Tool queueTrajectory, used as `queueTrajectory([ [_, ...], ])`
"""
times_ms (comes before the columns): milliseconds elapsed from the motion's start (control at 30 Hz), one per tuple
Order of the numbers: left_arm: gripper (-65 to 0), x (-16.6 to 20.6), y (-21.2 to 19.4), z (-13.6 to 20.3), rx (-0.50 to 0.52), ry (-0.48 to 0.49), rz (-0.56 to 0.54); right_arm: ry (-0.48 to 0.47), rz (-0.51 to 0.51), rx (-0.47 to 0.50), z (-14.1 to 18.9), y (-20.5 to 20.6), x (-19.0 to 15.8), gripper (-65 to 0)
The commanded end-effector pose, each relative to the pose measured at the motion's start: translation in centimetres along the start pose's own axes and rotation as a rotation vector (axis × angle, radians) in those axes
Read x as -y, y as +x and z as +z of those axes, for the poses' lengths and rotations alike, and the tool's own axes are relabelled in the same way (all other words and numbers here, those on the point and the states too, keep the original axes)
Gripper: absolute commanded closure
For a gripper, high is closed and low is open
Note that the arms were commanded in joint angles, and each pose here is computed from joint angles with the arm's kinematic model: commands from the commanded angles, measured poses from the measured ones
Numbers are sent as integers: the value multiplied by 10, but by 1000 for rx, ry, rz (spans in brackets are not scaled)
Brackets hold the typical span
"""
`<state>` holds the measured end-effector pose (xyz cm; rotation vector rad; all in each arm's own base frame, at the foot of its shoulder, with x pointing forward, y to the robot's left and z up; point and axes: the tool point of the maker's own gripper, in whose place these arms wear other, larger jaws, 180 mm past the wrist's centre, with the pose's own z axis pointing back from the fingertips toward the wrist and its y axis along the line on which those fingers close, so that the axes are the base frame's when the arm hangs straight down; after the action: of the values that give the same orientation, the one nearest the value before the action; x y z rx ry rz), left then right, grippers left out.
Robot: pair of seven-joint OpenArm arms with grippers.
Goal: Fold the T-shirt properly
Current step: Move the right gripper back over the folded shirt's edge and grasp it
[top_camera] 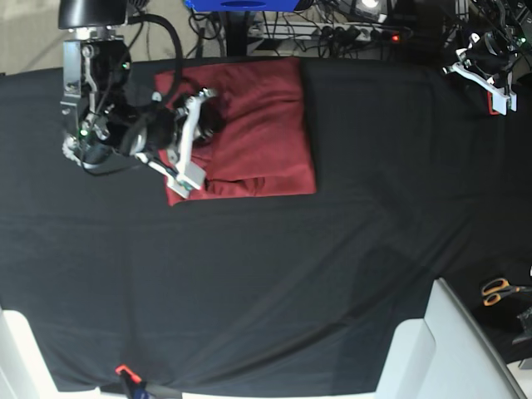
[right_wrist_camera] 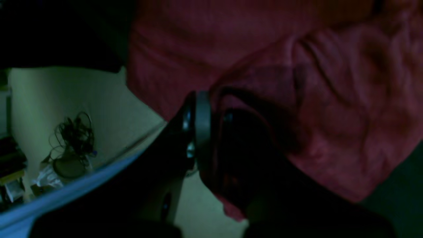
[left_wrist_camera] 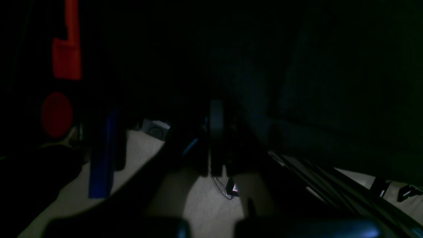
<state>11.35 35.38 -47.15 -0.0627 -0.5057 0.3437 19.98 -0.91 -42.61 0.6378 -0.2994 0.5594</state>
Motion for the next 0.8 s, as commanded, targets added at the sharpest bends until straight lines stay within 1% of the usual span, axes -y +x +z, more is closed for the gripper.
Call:
queueTrajectory([
  [0, 0, -4, 12, 5, 34, 5, -14, 23, 37, 61, 1, 22, -9, -2],
  [100, 0, -4, 12, 5, 35, 5, -15, 61, 92, 86, -6, 34, -26, -2],
  [167, 0, -4, 12, 5, 35, 5, -15, 61, 106, 91, -6, 39, -26, -2],
  [300, 0, -4, 12, 5, 34, 5, -14, 69, 100, 78, -12, 40, -23, -2],
  [467, 0, -4, 12, 5, 35, 5, -15, 95, 61, 29, -25, 32, -17, -2],
  [533, 0, -4, 12, 5, 35, 5, -15, 98, 58, 32, -26, 33, -17, -2],
  [567, 0, -4, 12, 5, 35, 5, -15, 100, 67, 39, -26, 36, -18, -2],
  [767, 0, -4, 12, 5, 35, 5, -15, 135, 165, 4, -36, 43, -38, -2],
])
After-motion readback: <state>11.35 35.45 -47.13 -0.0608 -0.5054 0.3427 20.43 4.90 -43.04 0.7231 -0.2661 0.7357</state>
